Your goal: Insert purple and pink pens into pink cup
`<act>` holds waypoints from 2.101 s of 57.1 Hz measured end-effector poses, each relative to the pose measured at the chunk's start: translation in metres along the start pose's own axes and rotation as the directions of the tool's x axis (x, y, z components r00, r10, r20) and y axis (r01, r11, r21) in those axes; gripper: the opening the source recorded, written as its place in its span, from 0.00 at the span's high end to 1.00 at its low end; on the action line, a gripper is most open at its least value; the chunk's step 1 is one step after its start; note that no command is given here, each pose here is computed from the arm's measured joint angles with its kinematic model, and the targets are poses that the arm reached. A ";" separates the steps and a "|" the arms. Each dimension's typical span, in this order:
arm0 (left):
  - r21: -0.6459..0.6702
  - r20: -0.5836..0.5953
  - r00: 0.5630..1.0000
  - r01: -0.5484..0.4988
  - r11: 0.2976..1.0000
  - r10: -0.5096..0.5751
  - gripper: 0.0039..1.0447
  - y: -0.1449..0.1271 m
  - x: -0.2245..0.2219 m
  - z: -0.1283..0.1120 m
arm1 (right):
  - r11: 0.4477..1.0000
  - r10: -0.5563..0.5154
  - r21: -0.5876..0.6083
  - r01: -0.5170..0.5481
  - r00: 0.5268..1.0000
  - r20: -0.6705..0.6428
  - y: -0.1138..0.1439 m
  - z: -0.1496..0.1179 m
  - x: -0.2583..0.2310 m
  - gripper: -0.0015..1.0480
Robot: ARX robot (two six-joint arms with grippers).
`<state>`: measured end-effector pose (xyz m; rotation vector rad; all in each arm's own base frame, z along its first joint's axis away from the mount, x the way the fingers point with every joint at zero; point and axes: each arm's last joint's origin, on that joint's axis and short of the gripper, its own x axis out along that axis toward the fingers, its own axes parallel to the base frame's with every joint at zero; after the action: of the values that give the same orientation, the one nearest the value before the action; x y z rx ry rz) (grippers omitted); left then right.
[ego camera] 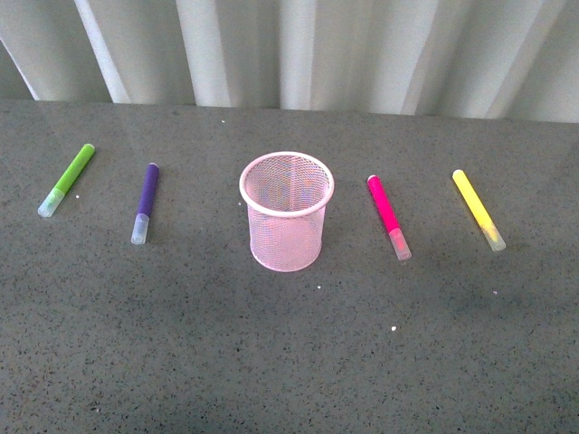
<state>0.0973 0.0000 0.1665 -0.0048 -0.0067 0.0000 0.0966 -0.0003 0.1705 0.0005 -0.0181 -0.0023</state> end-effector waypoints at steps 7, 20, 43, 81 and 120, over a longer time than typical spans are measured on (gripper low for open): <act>0.000 0.000 1.000 0.000 1.000 0.000 0.06 0.000 0.000 0.000 | 1.000 0.000 0.000 0.000 1.000 0.000 0.000 0.000 0.000 0.07; 0.000 0.000 1.000 0.000 1.000 0.000 0.06 0.000 0.000 0.000 | 1.000 0.000 0.000 0.000 1.000 0.000 0.000 0.000 0.000 0.07; 0.000 0.000 1.000 0.000 1.000 0.000 0.06 0.000 0.000 0.000 | 1.000 0.000 0.000 0.000 1.000 0.000 0.000 0.000 0.000 0.07; -0.064 -0.126 0.990 -0.074 0.995 0.066 0.06 0.000 0.000 -0.001 | 1.000 0.000 0.000 0.000 1.000 0.000 0.000 0.000 0.000 0.07; -0.059 -0.651 0.758 0.016 0.998 -0.051 0.06 -0.022 0.263 0.032 | 1.000 0.000 0.000 0.000 1.000 0.000 0.000 0.000 0.000 0.07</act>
<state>0.3604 -0.0223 0.2003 -0.0557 0.7037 -0.0381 0.0966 -0.0003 0.1705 0.0005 -0.0181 -0.0023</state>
